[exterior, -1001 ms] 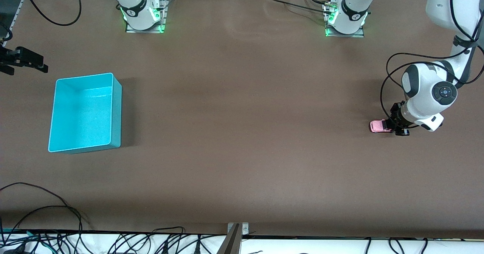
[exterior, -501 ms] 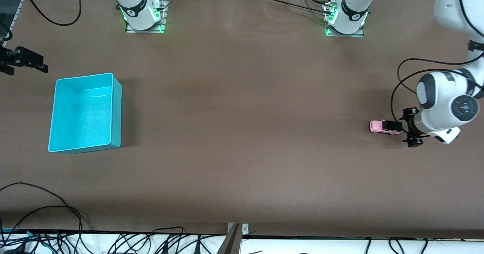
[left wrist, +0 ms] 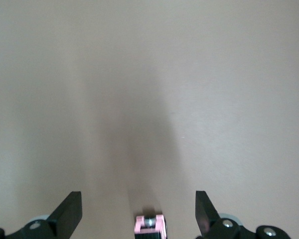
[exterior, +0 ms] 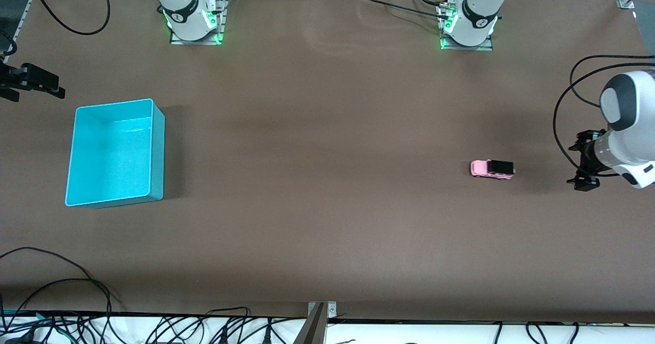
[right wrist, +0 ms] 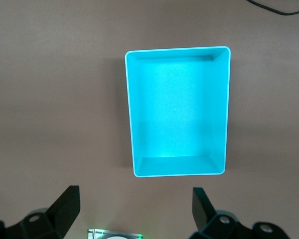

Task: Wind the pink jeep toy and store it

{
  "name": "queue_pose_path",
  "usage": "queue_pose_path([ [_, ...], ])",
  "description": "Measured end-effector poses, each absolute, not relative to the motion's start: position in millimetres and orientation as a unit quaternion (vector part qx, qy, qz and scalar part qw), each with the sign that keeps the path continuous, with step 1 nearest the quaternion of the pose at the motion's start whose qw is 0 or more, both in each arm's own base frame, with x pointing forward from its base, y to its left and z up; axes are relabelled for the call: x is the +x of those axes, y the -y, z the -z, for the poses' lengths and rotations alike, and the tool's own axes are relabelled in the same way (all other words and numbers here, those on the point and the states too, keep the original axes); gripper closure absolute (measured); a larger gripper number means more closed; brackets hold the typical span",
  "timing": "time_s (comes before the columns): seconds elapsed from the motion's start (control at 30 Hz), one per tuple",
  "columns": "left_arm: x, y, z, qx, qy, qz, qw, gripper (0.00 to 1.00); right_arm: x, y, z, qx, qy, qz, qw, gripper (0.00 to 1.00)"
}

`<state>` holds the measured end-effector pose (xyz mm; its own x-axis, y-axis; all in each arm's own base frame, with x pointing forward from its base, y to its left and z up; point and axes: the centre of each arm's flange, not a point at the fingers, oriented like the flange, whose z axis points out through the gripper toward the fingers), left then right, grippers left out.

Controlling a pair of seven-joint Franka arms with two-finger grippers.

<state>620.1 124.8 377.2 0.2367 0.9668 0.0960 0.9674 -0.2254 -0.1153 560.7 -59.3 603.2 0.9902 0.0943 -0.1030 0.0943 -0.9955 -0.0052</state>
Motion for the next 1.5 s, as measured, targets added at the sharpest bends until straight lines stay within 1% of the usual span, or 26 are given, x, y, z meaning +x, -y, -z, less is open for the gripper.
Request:
queue_pose_path([
  [0.23,632.8,-123.3,-433.2,-0.849,0.526,0.015,0.046,0.00,560.7,59.3,-603.2,-0.998,0.047,-0.052,0.000,0.00],
  [0.5,640.3,-121.2,-469.1,-0.924,0.378,0.036,0.039,0.00,560.7,59.3,-603.2,-0.998,0.047,-0.052,0.000,0.00],
  [0.8,643.6,-111.9,-493.3,-0.972,0.231,0.029,0.038,0.00,560.7,59.3,-603.2,-0.998,0.047,-0.052,0.000,0.00],
  [1.0,647.8,-102.8,-517.0,-0.988,0.149,0.041,0.008,0.00,560.7,59.3,-603.2,-0.998,0.047,-0.052,0.000,0.00],
  [1.2,649.1,-90.6,-526.7,-0.996,0.075,0.046,0.000,0.00,560.7,59.3,-603.2,-0.998,0.047,-0.052,0.000,0.00],
  [1.3,647.5,-79.2,-531.9,-0.998,0.054,0.045,-0.003,0.00,560.7,59.3,-603.3,-0.998,0.047,-0.052,0.000,0.00],
  [1.5,638.3,-63.3,-533.5,-0.999,0.033,0.013,-0.009,0.00,560.7,59.3,-603.2,-0.998,0.047,-0.052,0.000,0.00],
])
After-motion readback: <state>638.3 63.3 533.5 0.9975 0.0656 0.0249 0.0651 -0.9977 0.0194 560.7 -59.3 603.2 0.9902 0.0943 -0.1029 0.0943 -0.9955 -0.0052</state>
